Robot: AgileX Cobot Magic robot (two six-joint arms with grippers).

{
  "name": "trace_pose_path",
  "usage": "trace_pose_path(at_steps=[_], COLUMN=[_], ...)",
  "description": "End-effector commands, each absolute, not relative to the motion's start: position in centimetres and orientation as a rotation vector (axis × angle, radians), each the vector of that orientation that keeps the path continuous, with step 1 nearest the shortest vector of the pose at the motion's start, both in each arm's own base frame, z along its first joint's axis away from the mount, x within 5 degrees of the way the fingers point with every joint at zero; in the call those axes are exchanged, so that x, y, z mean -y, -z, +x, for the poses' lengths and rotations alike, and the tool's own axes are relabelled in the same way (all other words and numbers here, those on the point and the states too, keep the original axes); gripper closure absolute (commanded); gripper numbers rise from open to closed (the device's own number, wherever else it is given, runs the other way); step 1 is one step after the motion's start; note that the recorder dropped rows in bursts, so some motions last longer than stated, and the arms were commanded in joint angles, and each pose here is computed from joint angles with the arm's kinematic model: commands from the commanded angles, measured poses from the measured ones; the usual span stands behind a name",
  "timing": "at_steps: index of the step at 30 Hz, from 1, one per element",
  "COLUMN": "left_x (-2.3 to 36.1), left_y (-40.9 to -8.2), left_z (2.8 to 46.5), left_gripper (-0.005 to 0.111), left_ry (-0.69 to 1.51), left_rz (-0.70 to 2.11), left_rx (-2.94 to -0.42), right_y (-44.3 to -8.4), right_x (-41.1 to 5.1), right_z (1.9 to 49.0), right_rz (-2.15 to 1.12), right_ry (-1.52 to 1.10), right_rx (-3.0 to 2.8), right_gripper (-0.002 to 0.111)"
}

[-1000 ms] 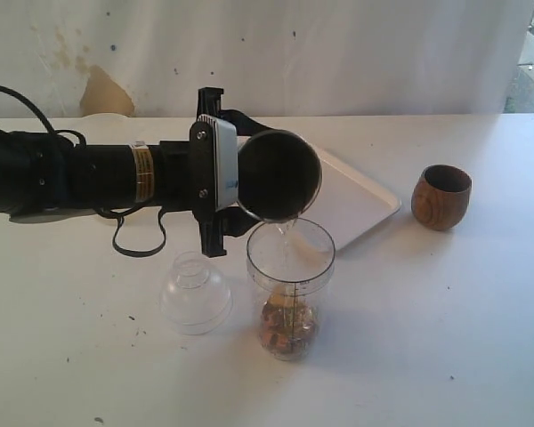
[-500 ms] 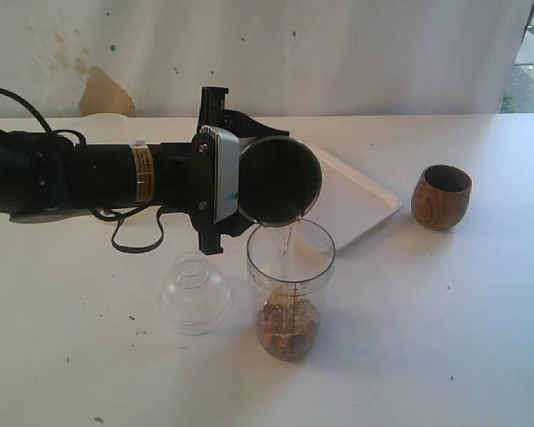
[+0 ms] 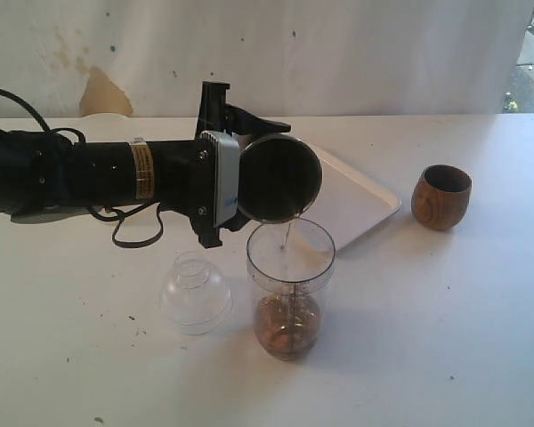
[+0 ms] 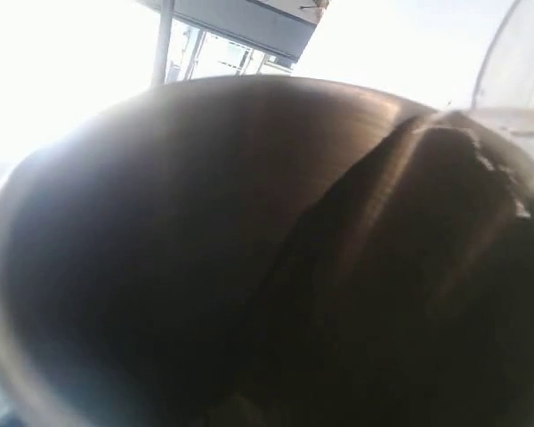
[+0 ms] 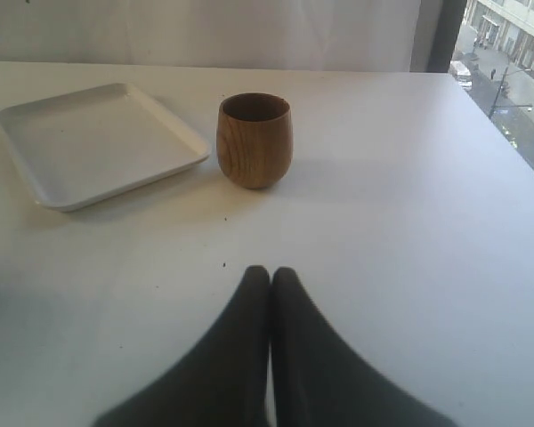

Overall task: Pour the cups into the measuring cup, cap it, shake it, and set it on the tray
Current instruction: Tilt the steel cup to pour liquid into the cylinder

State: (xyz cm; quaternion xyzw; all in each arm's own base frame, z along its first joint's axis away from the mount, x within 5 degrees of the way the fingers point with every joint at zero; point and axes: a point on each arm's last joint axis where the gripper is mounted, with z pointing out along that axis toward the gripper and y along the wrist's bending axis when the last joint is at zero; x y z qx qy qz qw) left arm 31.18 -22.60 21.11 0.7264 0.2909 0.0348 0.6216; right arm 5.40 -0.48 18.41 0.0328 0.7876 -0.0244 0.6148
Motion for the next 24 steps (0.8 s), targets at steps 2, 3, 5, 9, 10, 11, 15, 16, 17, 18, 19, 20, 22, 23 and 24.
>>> trace_pose_path(at_steps=[2, 3, 5, 9, 10, 11, 15, 16, 17, 18, 19, 20, 22, 23, 24], left_x=[22.8, 22.8, 22.8, 22.8, 22.8, 22.8, 22.8, 22.8, 22.8, 22.8, 22.8, 22.8, 22.8, 22.8, 22.8], left_y=[-22.18, -22.18, -22.18, -22.19, -22.19, -22.19, -22.19, -22.19, -22.19, -22.19, -22.19, -22.19, -22.19, -22.19, -22.19], left_z=[31.19, 31.19, 31.19, 31.2, 31.2, 31.2, 31.2, 31.2, 31.2, 31.2, 31.2, 31.2, 31.2, 31.2, 31.2], left_gripper=[0.107, 0.107, 0.107, 0.107, 0.107, 0.107, 0.107, 0.107, 0.107, 0.107, 0.107, 0.107, 0.107, 0.107, 0.107], left_ry=[-0.115, -0.126, -0.142, -0.152, -0.152, -0.152, -0.172, -0.178, -0.184, -0.187, -0.187, -0.187, -0.187, -0.187, -0.187], left_rz=[1.63, 1.634, 1.641, 1.644, 1.644, 1.644, 1.652, 1.654, 1.657, 1.658, 1.658, 1.658, 1.658, 1.658, 1.658], left_rx=[-0.602, -0.59, -0.572, -0.562, -0.562, -0.562, -0.54, -0.534, -0.527, -0.523, -0.523, -0.523, -0.523, -0.523, -0.523], right_y=[-18.43, -18.43, -18.43, -18.43, -18.43, -18.43, -18.43, -18.43, -18.43, -18.43, -18.43, -18.43, -18.43, -18.43, -18.43], right_x=[0.46, 0.46, 0.46, 0.46, 0.46, 0.46, 0.46, 0.46, 0.46, 0.46, 0.46, 0.46, 0.46, 0.46, 0.46], right_z=[5.38, 5.38, 5.38, 5.38, 5.38, 5.38, 5.38, 5.38, 5.38, 5.38, 5.38, 5.38, 5.38, 5.38, 5.38], right_rz=[0.072, 0.072, 0.072, 0.072, 0.072, 0.072, 0.072, 0.072, 0.072, 0.072, 0.072, 0.072, 0.072, 0.072, 0.072], right_ry=[0.053, 0.053, 0.053, 0.053, 0.053, 0.053, 0.053, 0.053, 0.053, 0.053, 0.053, 0.053, 0.053, 0.053, 0.053], right_rx=[-1.802, -1.802, -1.802, -1.802, -1.802, -1.802, -1.802, -1.802, -1.802, -1.802, -1.802, -1.802, -1.802, -1.802, -1.802], right_gripper=[0.108, 0.108, 0.108, 0.108, 0.108, 0.108, 0.108, 0.108, 0.108, 0.108, 0.108, 0.108, 0.108, 0.108, 0.108])
